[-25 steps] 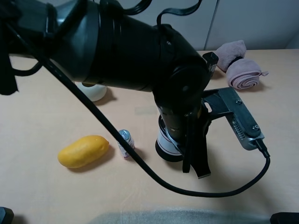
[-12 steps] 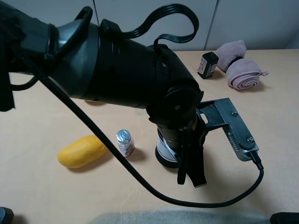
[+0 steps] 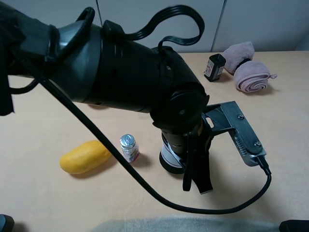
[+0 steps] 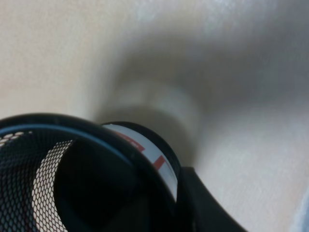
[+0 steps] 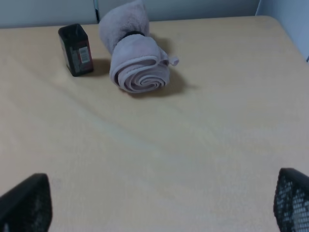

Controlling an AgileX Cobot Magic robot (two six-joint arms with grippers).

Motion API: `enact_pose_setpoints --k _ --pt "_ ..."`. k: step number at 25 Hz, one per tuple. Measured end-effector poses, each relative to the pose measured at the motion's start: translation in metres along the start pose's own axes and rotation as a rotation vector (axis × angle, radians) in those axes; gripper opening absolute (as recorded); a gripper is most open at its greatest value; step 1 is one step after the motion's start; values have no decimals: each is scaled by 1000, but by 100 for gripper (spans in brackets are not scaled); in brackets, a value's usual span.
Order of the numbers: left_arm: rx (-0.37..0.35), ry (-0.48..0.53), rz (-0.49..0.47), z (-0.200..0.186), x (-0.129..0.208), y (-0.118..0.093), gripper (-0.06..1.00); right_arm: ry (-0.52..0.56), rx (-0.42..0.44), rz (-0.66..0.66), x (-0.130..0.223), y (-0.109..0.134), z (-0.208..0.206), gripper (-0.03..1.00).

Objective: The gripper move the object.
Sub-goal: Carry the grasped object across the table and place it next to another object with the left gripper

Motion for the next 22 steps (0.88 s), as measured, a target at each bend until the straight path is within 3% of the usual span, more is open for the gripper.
enact_pose_setpoints --k 6,19,22 --pt "-16 -9 -22 2 23 -1 8 0 0 0 0 0 0 69" --pt "-21 -3 -16 7 32 -2 8 0 0 0 0 0 0 69" --pt "-13 -1 -33 7 32 -3 14 0 0 0 0 0 0 69"
Point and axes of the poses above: a point on each arm's last joint axis where the gripper is mounted, z pointing out along that axis toward the gripper, y along the wrist's bending axis when the last joint is at zero, x = y × z, the point moved 9 cm from there along z, pointing out along that axis toward the gripper, and after that the axes turned 4 degrees about z, right-handed, at the moved point
